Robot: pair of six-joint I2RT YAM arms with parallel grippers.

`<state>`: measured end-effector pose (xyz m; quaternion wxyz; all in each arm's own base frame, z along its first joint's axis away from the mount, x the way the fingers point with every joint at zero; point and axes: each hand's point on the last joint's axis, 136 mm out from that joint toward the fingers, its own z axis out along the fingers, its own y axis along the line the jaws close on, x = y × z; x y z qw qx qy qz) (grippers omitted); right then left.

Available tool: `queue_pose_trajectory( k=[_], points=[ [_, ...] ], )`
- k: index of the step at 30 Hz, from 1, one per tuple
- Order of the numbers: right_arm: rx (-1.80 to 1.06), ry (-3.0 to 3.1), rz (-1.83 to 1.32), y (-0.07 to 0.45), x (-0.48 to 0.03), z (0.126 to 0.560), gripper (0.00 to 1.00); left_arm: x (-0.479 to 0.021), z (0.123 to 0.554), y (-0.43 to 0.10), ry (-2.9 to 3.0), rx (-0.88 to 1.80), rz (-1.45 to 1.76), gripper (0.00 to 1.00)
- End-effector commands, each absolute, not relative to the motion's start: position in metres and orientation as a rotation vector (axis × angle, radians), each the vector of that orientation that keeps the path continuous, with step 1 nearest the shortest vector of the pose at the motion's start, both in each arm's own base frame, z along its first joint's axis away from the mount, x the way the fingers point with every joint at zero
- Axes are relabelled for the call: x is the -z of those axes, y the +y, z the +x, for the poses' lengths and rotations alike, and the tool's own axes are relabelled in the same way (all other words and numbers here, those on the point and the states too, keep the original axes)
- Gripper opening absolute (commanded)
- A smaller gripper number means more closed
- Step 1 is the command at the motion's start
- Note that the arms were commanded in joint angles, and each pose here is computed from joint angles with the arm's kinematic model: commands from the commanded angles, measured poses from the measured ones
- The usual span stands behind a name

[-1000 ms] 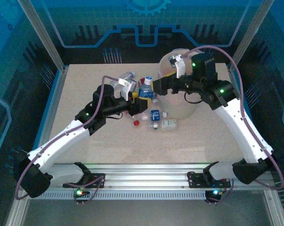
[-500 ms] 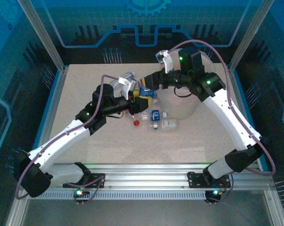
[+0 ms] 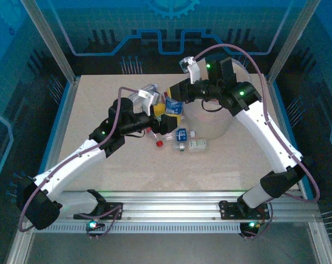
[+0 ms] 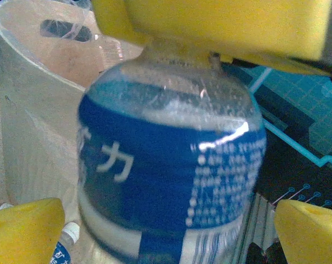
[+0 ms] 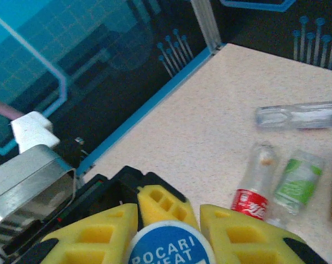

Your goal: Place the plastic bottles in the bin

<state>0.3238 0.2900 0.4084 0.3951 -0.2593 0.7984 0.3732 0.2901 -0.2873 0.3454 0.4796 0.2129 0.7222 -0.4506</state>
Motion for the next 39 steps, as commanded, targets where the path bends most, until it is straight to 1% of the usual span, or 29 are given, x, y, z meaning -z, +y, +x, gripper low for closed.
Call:
queue_pose_trajectory(
  k=[1,10,14,17,20,23,29,33,39],
  points=[
    [-0.782,1.991,-0.635,0.272,-0.429,0.328,0.15,-0.366,0.285,-0.279,1.690,1.082,0.503,0.99],
    [-0.354,1.860,-0.466,0.201,-0.491,0.355,0.18,-0.354,0.279,-0.256,1.659,0.992,0.433,0.99],
    [-0.214,1.826,-0.355,0.168,-0.502,0.371,0.18,-0.350,0.279,-0.242,1.649,0.929,0.388,0.99],
    [-0.140,1.831,-0.268,0.145,-0.500,0.386,0.18,-0.348,0.278,-0.232,1.635,0.898,0.355,0.99],
    [-0.069,1.852,-0.188,0.123,-0.489,0.402,0.17,-0.345,0.279,-0.222,1.632,0.858,0.311,0.99],
    [-0.022,1.893,-0.135,0.108,-0.468,0.416,0.17,-0.340,0.280,-0.215,1.638,0.834,0.280,0.99],
    [-0.021,1.959,-0.095,0.098,-0.423,0.434,0.17,-0.328,0.283,-0.212,1.665,0.822,0.245,0.99],
    [-0.065,2.005,-0.077,0.099,-0.395,0.437,0.18,-0.324,0.284,-0.212,1.680,0.821,0.237,0.99],
    [-0.144,2.047,-0.060,0.104,-0.360,0.429,0.23,-0.319,0.287,-0.213,1.699,0.818,0.228,0.99]
  ],
)
